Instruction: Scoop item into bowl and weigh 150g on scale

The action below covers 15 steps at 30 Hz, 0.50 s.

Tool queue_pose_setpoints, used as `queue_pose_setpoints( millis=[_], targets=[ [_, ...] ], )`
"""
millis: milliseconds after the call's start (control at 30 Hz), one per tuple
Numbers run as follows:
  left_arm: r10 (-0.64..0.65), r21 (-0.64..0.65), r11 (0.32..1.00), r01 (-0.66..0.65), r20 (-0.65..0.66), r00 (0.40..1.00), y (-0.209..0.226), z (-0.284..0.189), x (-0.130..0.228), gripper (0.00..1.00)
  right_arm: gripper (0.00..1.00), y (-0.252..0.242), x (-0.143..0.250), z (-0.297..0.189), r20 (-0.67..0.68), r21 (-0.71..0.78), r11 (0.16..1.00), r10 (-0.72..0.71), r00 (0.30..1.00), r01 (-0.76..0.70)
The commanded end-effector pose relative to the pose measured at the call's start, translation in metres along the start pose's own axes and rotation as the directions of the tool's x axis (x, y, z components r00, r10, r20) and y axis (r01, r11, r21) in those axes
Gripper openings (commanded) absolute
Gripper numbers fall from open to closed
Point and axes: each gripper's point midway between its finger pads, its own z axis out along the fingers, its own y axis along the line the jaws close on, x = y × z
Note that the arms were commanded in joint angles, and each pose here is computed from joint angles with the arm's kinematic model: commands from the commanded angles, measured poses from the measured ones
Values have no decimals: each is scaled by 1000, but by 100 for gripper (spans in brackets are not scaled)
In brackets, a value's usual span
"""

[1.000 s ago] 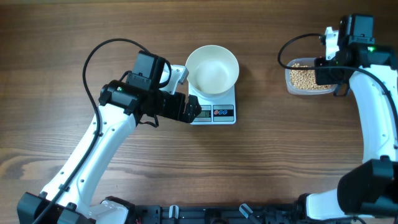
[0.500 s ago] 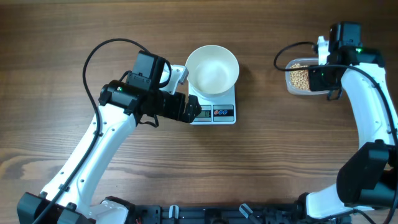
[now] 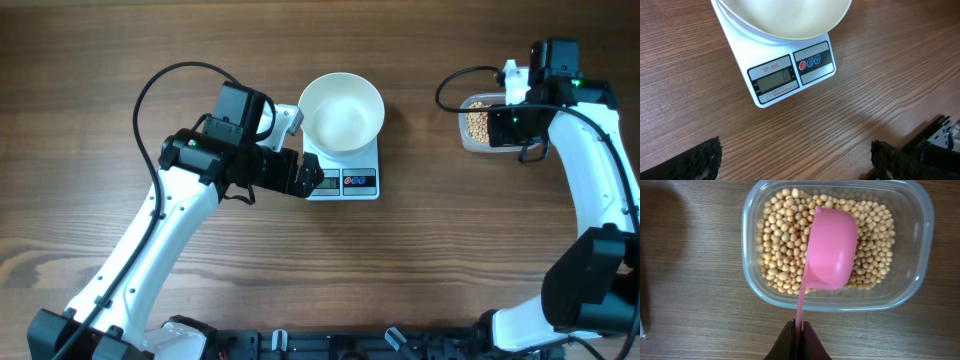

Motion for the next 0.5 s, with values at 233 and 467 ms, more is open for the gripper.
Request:
queue_pose_setpoints(
  millis=[233, 467],
  targets=[
    [19, 13, 1000, -19, 0, 1000, -2, 1, -2, 100, 4, 22, 19, 20, -37, -220, 970, 98, 995, -104],
    [19, 12, 1000, -19, 1, 1000, -2, 1, -2, 100, 4, 33, 12, 12, -15, -361, 922, 144, 989, -140]
  ],
)
